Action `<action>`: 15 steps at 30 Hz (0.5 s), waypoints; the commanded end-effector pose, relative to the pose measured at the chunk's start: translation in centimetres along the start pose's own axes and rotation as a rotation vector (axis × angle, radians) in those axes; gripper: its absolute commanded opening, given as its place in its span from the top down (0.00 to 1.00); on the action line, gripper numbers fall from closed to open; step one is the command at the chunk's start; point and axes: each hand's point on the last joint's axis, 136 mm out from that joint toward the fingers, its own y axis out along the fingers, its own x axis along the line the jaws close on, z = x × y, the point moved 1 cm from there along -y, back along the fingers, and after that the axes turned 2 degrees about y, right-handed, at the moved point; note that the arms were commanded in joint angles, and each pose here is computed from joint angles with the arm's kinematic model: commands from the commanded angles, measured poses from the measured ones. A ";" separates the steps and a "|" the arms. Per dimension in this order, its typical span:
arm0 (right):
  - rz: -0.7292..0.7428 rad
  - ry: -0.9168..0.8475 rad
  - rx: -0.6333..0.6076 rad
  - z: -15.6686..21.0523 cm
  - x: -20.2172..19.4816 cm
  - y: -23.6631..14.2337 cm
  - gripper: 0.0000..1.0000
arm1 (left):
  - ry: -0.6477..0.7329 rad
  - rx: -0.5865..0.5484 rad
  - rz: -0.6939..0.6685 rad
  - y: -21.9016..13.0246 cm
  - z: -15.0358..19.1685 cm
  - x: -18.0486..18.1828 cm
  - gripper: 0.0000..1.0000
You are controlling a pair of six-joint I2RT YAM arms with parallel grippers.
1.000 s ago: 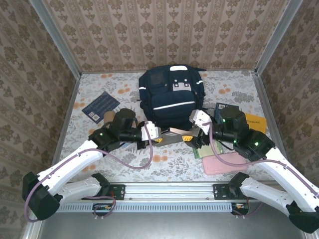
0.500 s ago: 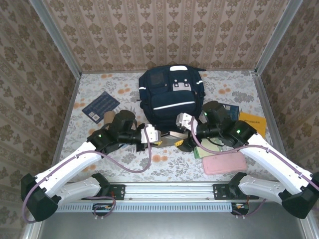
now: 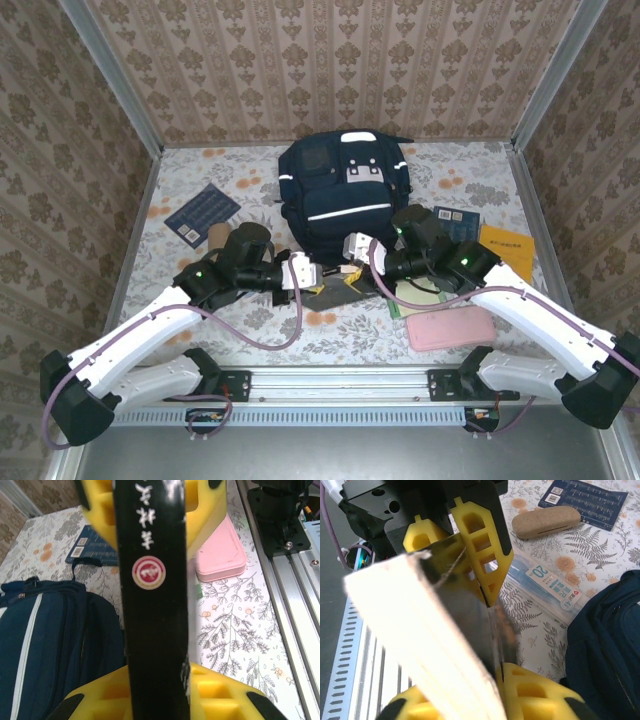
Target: Pack the student bag
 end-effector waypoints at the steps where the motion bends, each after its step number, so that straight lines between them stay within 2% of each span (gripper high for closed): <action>1: 0.061 0.038 -0.015 -0.1 -1.2 -0.1 1.00 | 0.074 -0.108 -0.050 -1.1 -3.4 1.1 1.00; 2: 0.096 0.052 -0.044 -0.6 -1.8 -0.6 1.00 | 0.051 -0.098 -0.086 -1.0 -3.4 1.8 0.95; 4: 0.223 0.169 -0.115 -1.3 -4.5 -2.4 1.00 | 0.013 -0.061 -0.180 -1.0 -3.0 3.6 0.66; 6: 0.390 0.348 -0.197 -1.4 -7.8 -5.3 1.00 | -0.075 -0.014 -0.287 -1.1 -2.3 5.9 0.46; 9: 0.579 0.602 -0.321 -0.1 -11.3 -9.8 1.00 | -0.202 0.060 -0.391 -1.2 -1.6 9.2 0.41; 12: 0.736 0.804 -0.417 1.9 -13.0 -13.3 1.00 | -0.290 0.170 -0.458 -0.4 -0.4 12.0 0.38; 15: 0.821 0.974 -0.406 4.6 -13.9 -14.7 1.00 | -0.395 0.279 -0.486 1.1 1.4 14.7 0.36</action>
